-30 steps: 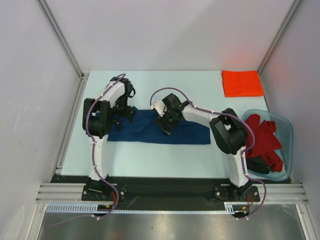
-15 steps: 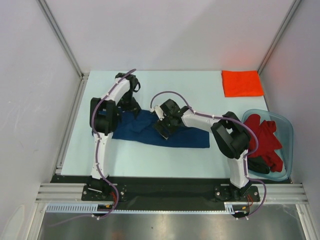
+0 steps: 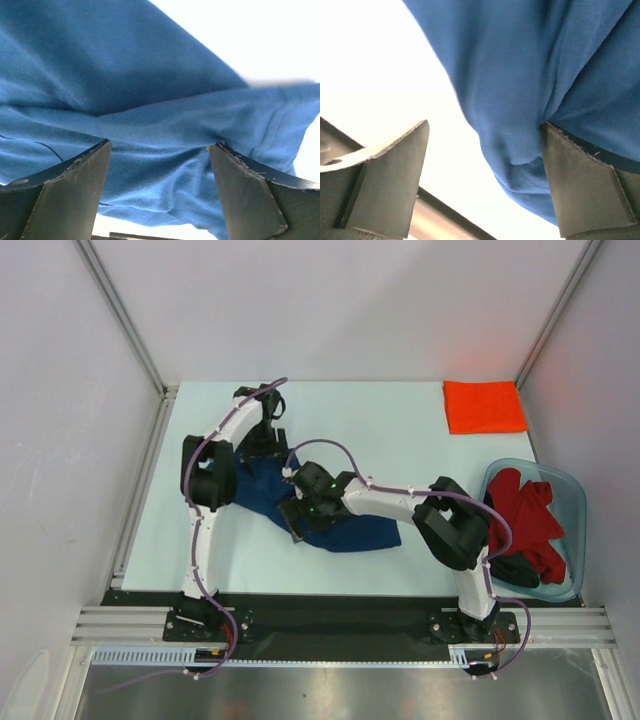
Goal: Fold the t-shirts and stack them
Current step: Fold the tshirt
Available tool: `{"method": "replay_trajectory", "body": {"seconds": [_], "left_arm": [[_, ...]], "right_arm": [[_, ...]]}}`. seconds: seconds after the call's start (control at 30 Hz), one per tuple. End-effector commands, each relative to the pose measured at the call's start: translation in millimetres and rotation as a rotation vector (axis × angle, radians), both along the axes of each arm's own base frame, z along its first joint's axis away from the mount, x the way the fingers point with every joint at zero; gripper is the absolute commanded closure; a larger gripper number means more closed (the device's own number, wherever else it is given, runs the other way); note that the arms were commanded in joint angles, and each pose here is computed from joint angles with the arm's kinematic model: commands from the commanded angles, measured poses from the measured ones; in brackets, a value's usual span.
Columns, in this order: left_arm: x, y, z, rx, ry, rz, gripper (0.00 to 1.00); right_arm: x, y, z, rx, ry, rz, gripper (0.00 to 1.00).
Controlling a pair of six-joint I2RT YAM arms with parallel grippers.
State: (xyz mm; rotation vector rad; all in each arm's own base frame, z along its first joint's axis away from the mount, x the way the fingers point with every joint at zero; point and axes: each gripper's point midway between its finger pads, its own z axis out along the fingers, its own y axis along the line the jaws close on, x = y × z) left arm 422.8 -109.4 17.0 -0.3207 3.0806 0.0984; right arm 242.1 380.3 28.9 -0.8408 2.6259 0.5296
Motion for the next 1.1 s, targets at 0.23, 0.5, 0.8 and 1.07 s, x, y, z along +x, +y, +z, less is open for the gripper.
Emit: {"method": "replay_trajectory", "body": {"seconds": [0.23,0.5,0.8,1.07], "left_arm": [[56,-17,79,-0.012,-0.37,-0.111,0.1],[2,7,147,0.02,-0.433,0.22,0.09],[-32,6,99,0.067,-0.254,0.566,0.09],[-20,-4,69,0.062,-0.179,0.67,0.07]], "right_arm": [[-68,7,16,-0.039,0.203,0.022,0.05],[-23,-60,61,-0.199,-0.102,0.1,0.02],[-14,-102,63,-0.204,-0.236,0.331,0.04],[-2,-99,40,-0.108,-0.136,0.448,0.12]]}}
